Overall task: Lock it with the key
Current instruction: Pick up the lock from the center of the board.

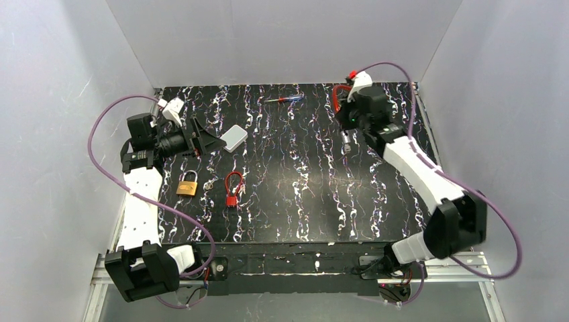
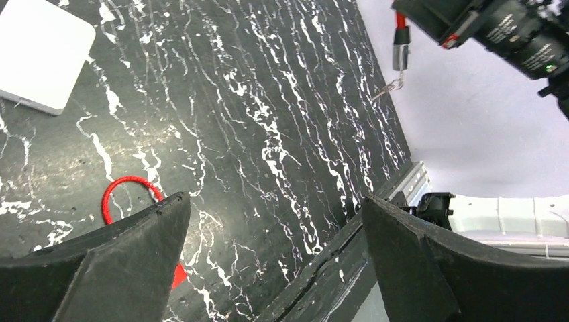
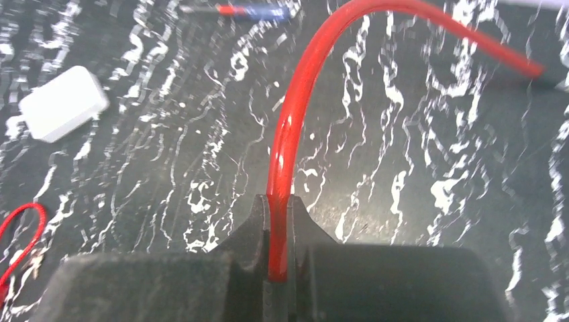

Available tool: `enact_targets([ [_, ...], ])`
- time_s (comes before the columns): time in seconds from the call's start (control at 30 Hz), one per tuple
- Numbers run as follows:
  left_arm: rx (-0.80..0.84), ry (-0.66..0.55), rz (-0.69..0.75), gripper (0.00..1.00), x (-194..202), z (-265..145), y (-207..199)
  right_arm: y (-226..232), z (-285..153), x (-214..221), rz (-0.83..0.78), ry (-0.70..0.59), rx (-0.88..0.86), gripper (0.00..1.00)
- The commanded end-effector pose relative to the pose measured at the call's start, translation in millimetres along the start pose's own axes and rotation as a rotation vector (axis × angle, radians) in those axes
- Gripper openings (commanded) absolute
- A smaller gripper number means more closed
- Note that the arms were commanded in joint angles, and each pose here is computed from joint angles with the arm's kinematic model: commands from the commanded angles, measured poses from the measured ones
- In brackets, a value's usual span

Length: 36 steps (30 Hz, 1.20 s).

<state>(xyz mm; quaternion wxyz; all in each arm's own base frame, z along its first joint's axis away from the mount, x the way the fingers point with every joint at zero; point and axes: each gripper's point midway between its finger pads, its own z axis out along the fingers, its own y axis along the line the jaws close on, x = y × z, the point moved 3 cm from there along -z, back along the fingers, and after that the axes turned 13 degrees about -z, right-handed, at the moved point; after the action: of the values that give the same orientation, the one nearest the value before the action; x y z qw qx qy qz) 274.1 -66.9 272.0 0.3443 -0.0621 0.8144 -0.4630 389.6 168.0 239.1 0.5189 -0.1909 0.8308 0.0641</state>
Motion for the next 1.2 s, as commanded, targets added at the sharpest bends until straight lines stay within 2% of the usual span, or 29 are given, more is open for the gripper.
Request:
enact_targets([
  [0.0,0.115,0.029,0.127,0.98,0,-4,-34,-2,-49,-50,-0.192,-0.208,-0.141,0.01],
  [0.23,0.124,0.073,0.279,0.98,3,0,-58,5,-113,-89,-0.379,-0.306,-0.261,0.01],
  [0.47,0.136,0.076,0.424,0.98,-1,7,-71,1,-170,-123,-0.492,-0.395,-0.262,0.01],
  [0.67,0.178,0.068,0.567,0.98,2,18,-74,4,-204,-144,-0.523,-0.468,-0.275,0.01],
  [0.9,0.293,0.027,0.78,0.98,20,41,-74,23,-230,-151,-0.515,-0.54,-0.395,0.01],
  [1.17,0.385,0.006,0.879,0.98,16,59,-95,45,-257,-151,-0.535,-0.603,-0.553,0.01],
])
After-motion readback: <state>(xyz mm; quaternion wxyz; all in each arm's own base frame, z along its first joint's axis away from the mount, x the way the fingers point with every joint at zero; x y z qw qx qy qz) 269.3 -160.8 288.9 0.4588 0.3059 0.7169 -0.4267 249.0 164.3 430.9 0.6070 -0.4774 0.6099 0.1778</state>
